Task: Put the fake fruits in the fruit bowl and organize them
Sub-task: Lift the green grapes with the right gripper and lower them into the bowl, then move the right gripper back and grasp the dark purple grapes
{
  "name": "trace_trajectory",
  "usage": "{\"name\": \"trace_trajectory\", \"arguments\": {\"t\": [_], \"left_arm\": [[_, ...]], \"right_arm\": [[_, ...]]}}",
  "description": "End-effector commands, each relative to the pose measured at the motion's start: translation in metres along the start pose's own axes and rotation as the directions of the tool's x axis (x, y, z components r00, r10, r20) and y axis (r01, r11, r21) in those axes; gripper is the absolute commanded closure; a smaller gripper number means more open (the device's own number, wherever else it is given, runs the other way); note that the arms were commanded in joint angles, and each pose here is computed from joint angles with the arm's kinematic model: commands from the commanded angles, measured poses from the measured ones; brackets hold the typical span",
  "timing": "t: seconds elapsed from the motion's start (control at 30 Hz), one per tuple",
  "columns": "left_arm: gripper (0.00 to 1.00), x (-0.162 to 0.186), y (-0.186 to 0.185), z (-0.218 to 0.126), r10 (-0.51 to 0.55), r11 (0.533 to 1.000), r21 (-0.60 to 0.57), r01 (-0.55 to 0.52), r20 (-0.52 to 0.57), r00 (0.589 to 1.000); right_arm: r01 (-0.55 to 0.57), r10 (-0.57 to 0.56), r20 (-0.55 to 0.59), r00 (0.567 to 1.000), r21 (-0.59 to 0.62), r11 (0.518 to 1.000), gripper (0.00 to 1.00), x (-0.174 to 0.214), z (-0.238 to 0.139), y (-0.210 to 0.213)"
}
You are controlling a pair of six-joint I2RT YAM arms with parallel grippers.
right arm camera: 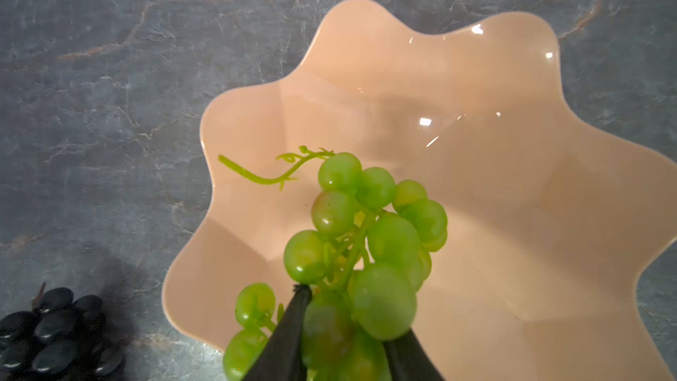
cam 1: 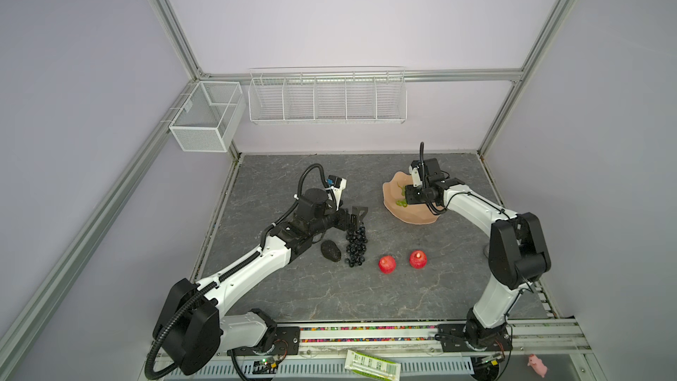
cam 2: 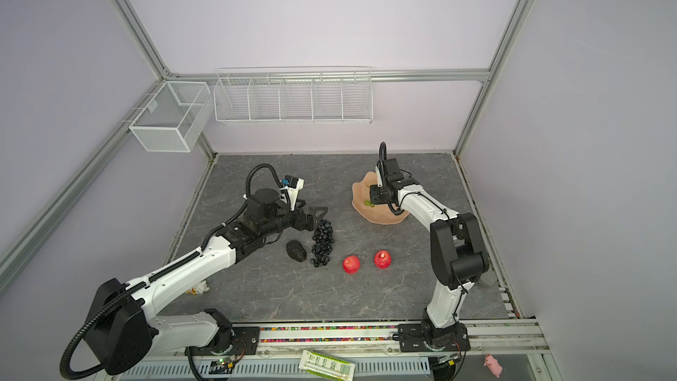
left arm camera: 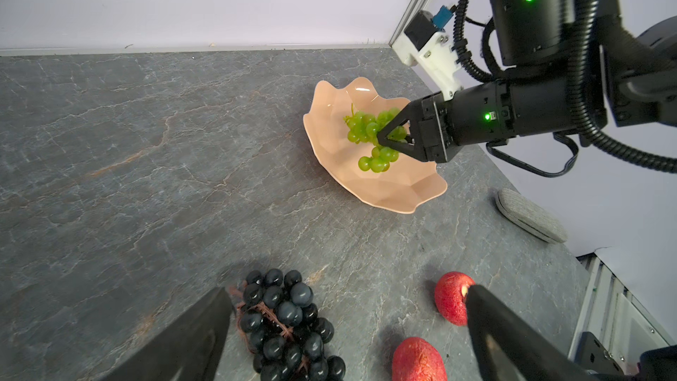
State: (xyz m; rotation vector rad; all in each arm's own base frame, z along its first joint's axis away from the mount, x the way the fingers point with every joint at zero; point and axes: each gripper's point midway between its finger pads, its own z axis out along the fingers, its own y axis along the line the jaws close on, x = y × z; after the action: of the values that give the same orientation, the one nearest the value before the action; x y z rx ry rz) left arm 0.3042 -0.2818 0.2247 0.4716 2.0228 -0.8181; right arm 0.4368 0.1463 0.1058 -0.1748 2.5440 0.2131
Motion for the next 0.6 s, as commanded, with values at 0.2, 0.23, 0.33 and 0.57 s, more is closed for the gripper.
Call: {"name": "trace_trajectory", "arguments": {"t": [0.2,0.23,0.33,0.57], "left_arm": [[0.01,-0.01,-0.002,-0.001,0.003,1.0,-0.005,-0.003,0.023,1.0],[0.01,-0.01,-0.002,-0.002,0.004,1.0,-0.005,-0.004,0.023,1.0],[0.01,-0.009,-0.002,-0.003,0.0,1.0,-0.009,0.0,0.024,1.0],[0.01,-0.009,0.004,-0.015,-0.003,0.998,-0.056,0.004,0.019,1.0]], "right_arm": [[0.022,-0.02,-0.039,0.999,0.048,0.999,0.55,0.017,0.022,-0.01],[0.025,-0.023,-0.04,0.999,0.05,0.998,0.51,0.017,0.022,-0.01],[0.03,-0.027,-0.041,0.999,0.056,0.998,0.46,0.017,0.023,-0.012],[0.061,-0.062,0.028,0.998,0.063,0.996,0.24,0.001,-0.005,-0.005]]}}
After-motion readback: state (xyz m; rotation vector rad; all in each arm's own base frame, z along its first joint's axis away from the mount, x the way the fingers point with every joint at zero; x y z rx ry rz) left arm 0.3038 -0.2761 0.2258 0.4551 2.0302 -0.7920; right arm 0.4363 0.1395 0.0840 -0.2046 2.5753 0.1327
